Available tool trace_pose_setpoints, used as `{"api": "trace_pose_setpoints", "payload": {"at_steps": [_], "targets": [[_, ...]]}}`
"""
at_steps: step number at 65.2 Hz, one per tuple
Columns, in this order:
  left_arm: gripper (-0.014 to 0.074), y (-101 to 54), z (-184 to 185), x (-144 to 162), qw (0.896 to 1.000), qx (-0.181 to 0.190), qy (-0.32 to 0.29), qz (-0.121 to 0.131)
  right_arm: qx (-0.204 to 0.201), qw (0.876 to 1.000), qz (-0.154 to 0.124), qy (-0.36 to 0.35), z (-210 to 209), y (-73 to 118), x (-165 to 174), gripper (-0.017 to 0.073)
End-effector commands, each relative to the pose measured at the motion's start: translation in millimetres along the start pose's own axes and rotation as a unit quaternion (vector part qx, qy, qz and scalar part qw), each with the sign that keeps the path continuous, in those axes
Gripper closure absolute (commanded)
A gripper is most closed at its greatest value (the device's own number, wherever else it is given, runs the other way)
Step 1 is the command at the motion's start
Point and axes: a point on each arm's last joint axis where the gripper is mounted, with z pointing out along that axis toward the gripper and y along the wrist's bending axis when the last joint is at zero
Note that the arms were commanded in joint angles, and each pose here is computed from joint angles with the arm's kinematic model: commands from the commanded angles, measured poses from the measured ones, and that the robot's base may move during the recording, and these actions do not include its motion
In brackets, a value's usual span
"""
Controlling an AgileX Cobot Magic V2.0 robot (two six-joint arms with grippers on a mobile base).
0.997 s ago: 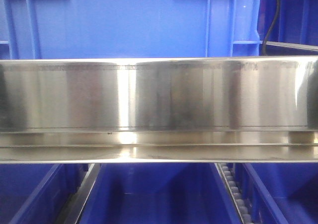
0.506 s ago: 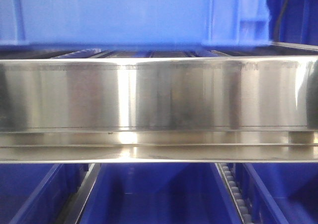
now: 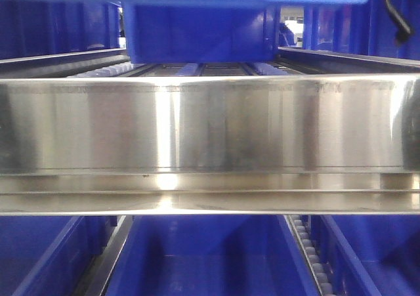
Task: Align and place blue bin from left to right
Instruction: 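Lift the blue bin with both grippers and pull it off the shelf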
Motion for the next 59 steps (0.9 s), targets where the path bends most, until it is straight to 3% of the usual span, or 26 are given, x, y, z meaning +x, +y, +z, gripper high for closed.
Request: {"api": "trace_pose_setpoints", "payload": {"at_steps": [1, 14, 59], "targets": [[0.0704, -4.6, -25.2, -8.0, 0.998, 0.03, -0.055, 0.018, 0.018, 0.998, -0.016, -0.062, -20.0, -6.9, -11.7, 0.0712], [0.0704, -12.3, -26.1, -6.3, 0.997, 0.037, -0.055, 0.026, 0.022, 0.998, -0.018, -0.059, -13.9, -6.9, -12.5, 0.0712], [0.0704, -14.4, -26.2, -5.7, 0.997, 0.049, -0.051, 0.022, 0.031, 0.996, -0.025, -0.077, -3.4, -7.3, -17.4, 0.0712]]}}
